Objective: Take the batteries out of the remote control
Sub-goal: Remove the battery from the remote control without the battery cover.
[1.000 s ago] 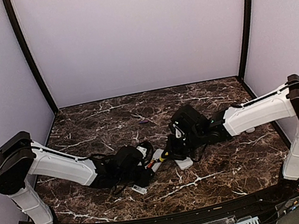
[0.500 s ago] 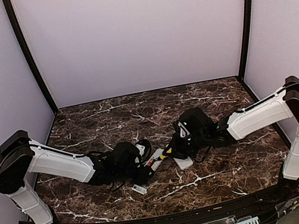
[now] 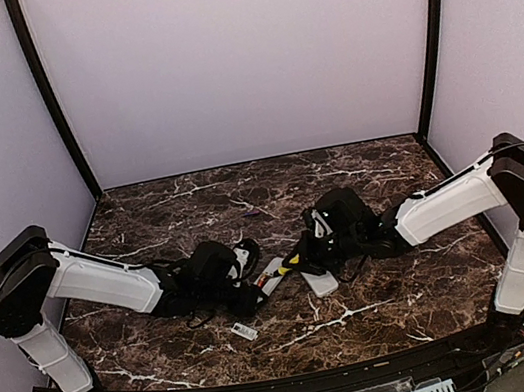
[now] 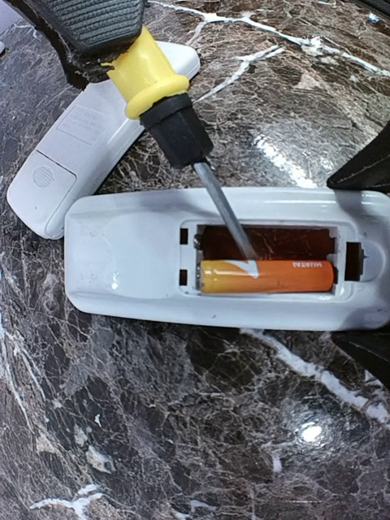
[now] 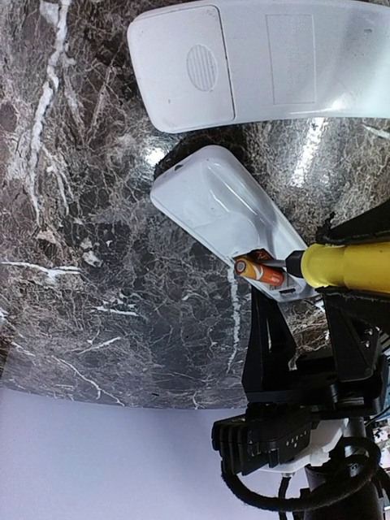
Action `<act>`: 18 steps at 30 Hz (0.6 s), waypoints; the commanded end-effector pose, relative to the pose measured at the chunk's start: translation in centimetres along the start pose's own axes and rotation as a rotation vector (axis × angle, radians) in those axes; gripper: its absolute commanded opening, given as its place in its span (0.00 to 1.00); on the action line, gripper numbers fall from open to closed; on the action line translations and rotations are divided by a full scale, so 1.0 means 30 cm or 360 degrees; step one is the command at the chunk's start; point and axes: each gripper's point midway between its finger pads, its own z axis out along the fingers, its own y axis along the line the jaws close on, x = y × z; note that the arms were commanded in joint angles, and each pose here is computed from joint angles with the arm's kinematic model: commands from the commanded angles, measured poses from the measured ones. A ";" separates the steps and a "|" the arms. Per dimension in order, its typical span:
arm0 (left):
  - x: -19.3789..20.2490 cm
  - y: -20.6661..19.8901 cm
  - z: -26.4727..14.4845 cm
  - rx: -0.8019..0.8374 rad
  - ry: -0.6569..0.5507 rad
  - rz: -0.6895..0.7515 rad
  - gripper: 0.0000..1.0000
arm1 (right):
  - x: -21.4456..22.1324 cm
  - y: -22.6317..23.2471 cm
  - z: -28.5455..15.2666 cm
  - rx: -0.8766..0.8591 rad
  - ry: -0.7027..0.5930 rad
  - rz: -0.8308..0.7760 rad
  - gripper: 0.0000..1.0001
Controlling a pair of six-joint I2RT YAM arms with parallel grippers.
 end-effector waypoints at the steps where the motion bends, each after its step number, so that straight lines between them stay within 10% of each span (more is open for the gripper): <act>1: 0.002 -0.048 -0.018 0.0123 0.0039 -0.0015 0.30 | -0.017 0.024 0.017 -0.0092 -0.0026 -0.0038 0.00; 18: 0.007 -0.035 -0.012 0.0119 0.0053 -0.0034 0.29 | 0.008 0.187 -0.022 -0.0459 0.0072 -0.0218 0.00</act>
